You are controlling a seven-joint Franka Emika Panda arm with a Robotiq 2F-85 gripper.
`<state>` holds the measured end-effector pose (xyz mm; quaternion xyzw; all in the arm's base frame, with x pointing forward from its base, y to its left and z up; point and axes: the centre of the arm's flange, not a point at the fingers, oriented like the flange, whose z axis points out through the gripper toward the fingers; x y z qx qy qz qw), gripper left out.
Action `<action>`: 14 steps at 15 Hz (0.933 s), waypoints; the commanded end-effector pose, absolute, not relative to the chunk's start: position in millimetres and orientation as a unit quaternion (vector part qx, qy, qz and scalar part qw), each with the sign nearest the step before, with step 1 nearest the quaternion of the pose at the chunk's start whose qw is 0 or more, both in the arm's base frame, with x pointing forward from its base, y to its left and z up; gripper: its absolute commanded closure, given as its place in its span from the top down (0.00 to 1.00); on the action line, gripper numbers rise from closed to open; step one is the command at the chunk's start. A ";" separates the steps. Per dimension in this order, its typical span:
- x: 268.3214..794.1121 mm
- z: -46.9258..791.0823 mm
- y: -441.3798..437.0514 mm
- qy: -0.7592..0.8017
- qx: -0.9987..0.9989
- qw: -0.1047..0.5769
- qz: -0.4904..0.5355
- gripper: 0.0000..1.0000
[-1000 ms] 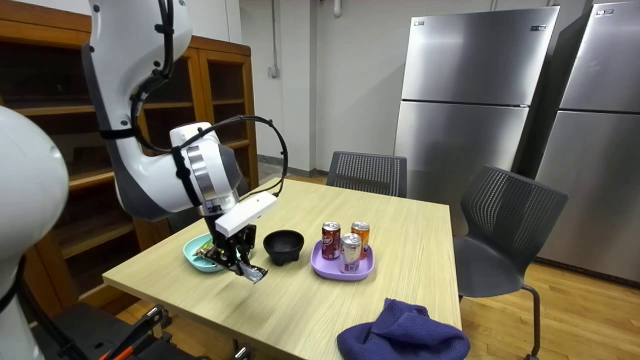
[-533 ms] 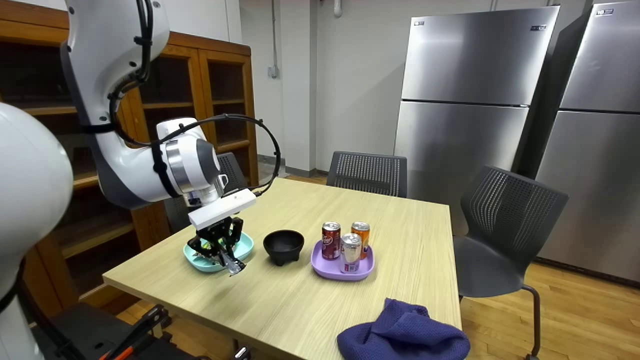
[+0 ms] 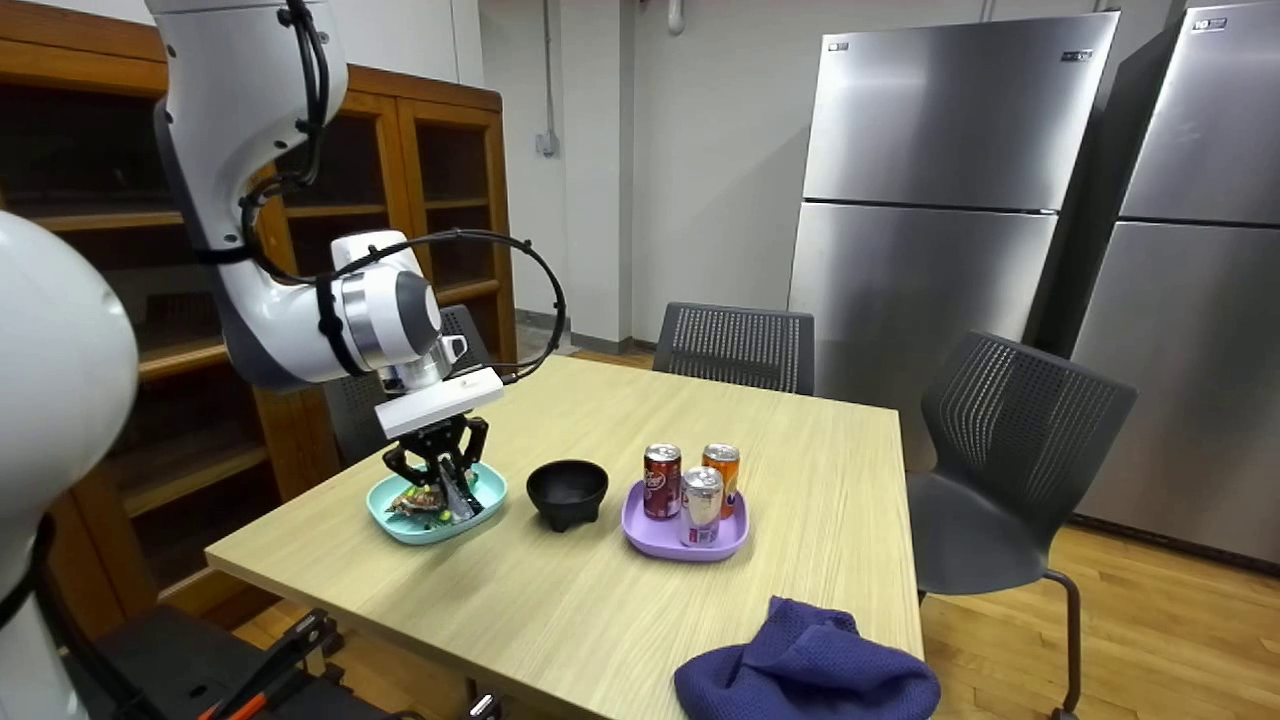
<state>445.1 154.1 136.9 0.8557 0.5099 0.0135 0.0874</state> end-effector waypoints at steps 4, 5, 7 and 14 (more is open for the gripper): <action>493.2 125.9 173.7 0.465 0.881 0.083 0.014 0.06; 496.8 124.7 175.2 0.462 0.883 0.081 0.014 0.06; 501.8 121.3 179.3 0.457 0.886 0.078 0.015 0.06; 509.5 114.5 186.2 0.416 0.906 0.079 0.024 0.06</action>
